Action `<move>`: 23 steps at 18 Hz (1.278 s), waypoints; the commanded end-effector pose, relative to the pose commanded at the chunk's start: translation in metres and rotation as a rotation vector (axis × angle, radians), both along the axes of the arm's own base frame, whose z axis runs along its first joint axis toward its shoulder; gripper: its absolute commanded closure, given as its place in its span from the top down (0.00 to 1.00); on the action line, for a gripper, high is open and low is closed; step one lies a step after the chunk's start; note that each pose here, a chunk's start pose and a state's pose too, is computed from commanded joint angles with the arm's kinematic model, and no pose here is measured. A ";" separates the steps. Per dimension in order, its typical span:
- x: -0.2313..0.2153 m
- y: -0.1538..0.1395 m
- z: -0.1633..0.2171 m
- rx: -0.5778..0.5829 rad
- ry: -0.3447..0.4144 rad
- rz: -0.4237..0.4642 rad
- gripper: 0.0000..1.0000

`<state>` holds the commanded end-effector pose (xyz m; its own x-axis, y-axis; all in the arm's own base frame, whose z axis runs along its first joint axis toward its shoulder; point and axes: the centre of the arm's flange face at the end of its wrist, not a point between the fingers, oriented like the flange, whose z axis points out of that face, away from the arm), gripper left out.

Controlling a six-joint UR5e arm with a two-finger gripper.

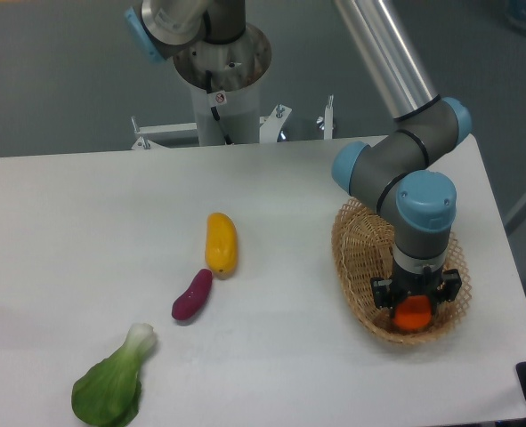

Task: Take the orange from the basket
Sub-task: 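Close the gripper fingers around the orange, then lift the grasped orange up out of the basket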

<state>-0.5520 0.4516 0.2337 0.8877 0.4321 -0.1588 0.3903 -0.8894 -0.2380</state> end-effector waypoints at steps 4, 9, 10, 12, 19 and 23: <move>0.000 0.000 0.027 -0.005 0.046 -0.073 0.55; 0.001 -0.008 0.076 -0.018 0.112 -0.180 0.55; 0.002 -0.009 0.094 -0.027 0.119 -0.211 0.54; 0.008 -0.008 0.122 -0.029 0.138 -0.245 0.53; 0.057 0.009 0.189 -0.086 0.007 -0.320 0.53; 0.064 -0.005 0.193 -0.146 -0.022 -0.481 0.53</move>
